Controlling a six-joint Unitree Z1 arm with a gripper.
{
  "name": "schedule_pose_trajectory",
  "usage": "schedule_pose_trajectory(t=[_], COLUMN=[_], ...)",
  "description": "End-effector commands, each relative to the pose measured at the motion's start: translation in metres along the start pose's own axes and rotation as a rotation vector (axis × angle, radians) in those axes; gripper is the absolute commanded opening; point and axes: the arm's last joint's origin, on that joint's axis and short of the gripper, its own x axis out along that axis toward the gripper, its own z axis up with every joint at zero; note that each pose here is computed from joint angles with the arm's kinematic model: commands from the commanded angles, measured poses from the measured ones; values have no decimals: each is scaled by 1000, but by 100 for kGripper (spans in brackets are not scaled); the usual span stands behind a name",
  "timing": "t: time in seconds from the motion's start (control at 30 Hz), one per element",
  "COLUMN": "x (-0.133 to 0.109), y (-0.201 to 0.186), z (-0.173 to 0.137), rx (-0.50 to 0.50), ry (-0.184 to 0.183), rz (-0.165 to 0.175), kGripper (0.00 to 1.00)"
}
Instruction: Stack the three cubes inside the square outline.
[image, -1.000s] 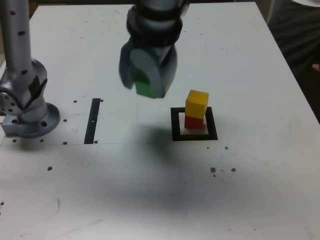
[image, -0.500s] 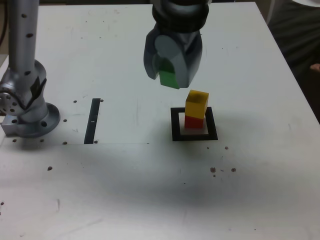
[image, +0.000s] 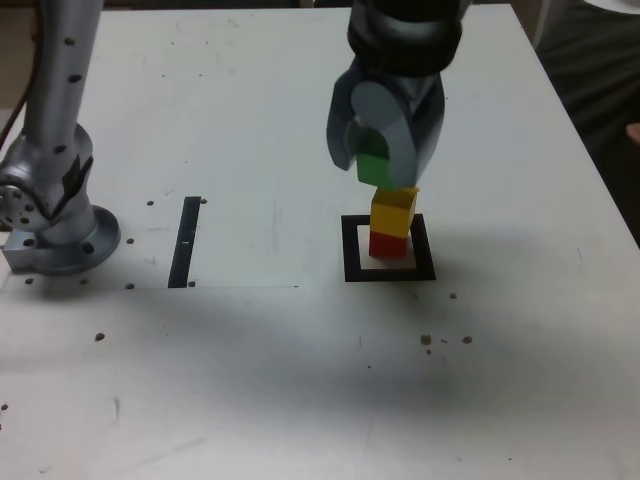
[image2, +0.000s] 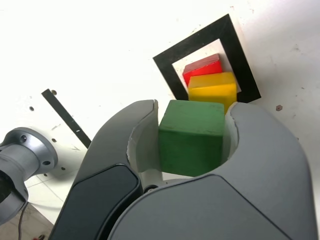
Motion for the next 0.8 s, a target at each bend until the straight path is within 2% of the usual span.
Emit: schedule_pose_trajectory(t=[0.0,0.23,0.27,0.33,0.43,0.5,0.6,0.77], x=[1,6,7,9,13,16,18,21], y=[1,3,3,4,6,8,10,11], z=[2,7,7,8,9,8,7,4], rx=[1,0,-1,0,0,-1,-7,-15], ry=[4,6,7,6,5,5,9,9], rz=[-2,-10,-12,-20,-32,-37,-42,-48], kGripper=[23,24,28,42,74,90,99,99])
